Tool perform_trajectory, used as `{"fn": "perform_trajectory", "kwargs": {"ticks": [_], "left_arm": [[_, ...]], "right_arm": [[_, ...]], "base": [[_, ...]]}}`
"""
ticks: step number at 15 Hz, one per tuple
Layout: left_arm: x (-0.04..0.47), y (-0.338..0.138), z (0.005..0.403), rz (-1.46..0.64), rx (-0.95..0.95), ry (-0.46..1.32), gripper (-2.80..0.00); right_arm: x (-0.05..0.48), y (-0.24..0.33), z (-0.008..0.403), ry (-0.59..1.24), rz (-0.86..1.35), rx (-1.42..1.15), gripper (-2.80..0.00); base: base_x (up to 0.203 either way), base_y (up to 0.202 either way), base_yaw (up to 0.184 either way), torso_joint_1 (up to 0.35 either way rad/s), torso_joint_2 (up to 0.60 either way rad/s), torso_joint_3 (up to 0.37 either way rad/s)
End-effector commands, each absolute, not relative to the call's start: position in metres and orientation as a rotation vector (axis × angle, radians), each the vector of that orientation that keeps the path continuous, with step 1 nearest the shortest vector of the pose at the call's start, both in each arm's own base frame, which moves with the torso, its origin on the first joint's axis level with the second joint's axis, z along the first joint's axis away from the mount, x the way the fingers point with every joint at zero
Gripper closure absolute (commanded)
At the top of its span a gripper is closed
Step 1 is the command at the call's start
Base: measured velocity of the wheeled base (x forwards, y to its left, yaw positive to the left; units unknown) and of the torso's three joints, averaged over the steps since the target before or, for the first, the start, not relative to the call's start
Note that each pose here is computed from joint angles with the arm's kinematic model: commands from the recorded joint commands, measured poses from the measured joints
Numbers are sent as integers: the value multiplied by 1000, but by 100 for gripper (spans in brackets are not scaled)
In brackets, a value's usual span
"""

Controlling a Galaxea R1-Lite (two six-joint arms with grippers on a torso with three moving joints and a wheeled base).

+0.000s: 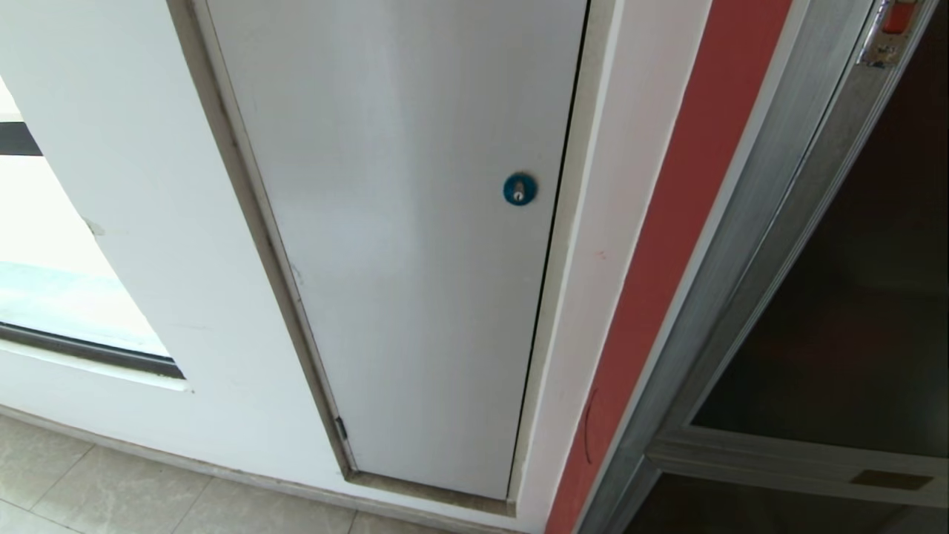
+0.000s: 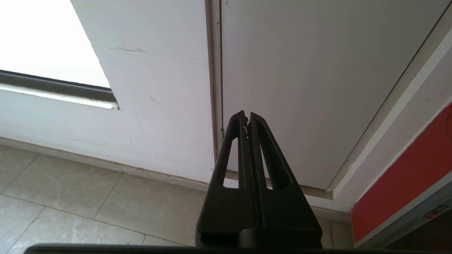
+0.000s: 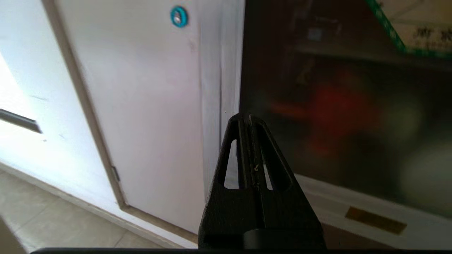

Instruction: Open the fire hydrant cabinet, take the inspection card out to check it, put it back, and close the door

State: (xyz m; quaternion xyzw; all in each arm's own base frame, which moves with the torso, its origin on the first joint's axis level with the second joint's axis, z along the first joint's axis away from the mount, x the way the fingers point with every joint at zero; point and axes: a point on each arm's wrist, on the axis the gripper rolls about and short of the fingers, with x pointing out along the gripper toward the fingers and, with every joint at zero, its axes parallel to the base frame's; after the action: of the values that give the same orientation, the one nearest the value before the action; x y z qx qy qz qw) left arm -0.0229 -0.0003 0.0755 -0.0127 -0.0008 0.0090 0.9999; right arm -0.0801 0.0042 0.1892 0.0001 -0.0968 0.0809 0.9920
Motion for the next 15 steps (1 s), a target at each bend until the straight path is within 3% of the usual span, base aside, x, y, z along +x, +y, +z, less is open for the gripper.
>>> {"fn": "perform_trajectory", "kwargs": {"ticks": [1,8,15], "left_arm": [[-23,0,75,18,-26,0,0],[-23,0,75,18,-26,0,0],[-23,0,75,18,-26,0,0]], "right_arm": [[-71,2,159,-173,81,6,0],[-26,0,91,-96,-17,8,0],[-23,0,75,0,-31,15,0]], "base": [[0,0,0,0,0,0],[0,0,0,0,0,0],[0,0,0,0,0,0]]}}
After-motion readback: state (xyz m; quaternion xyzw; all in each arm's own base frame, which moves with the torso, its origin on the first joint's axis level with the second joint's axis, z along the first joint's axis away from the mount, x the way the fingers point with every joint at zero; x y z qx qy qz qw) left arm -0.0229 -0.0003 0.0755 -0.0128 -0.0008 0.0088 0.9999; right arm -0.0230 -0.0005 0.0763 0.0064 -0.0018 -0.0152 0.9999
